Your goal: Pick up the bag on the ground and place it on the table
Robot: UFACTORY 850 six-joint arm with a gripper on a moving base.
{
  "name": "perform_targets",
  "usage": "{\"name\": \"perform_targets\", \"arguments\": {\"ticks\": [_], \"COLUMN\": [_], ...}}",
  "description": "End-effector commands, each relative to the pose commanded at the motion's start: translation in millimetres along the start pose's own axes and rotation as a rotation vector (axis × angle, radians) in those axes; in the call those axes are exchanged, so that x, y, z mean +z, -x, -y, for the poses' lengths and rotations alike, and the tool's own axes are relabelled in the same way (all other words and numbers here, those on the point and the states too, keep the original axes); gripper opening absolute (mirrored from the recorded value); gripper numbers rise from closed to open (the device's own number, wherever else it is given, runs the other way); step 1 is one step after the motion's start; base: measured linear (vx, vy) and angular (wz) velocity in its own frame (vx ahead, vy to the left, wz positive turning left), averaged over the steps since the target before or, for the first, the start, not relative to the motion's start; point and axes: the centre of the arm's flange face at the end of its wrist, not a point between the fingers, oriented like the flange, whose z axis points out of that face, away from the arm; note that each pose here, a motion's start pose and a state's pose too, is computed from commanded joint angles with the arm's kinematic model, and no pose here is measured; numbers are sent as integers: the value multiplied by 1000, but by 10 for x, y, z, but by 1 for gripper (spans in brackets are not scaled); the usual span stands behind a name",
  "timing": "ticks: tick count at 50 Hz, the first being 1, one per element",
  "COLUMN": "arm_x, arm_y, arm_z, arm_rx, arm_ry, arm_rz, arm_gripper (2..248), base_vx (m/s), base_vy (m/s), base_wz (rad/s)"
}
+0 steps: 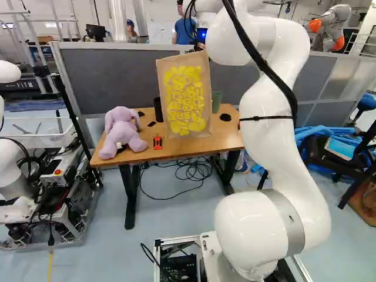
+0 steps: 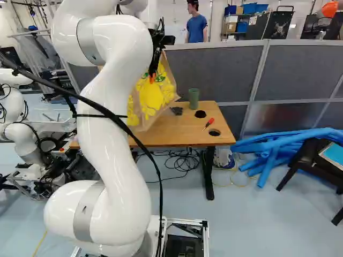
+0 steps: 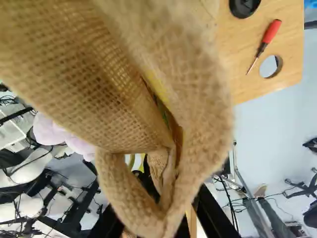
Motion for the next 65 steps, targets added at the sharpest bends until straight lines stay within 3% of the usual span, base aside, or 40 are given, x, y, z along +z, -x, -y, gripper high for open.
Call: {"name": "perform_targets", "arguments": {"ticks": [65], "arm_x": [0], "arm_y": [0], "arm_z": [0], "arm_rx": [683], "arm_ry": [0], "arm_rz": [0], "arm_gripper": [22], "base_vx": [0], "base_vy": [0], "base_wz": [0]}}
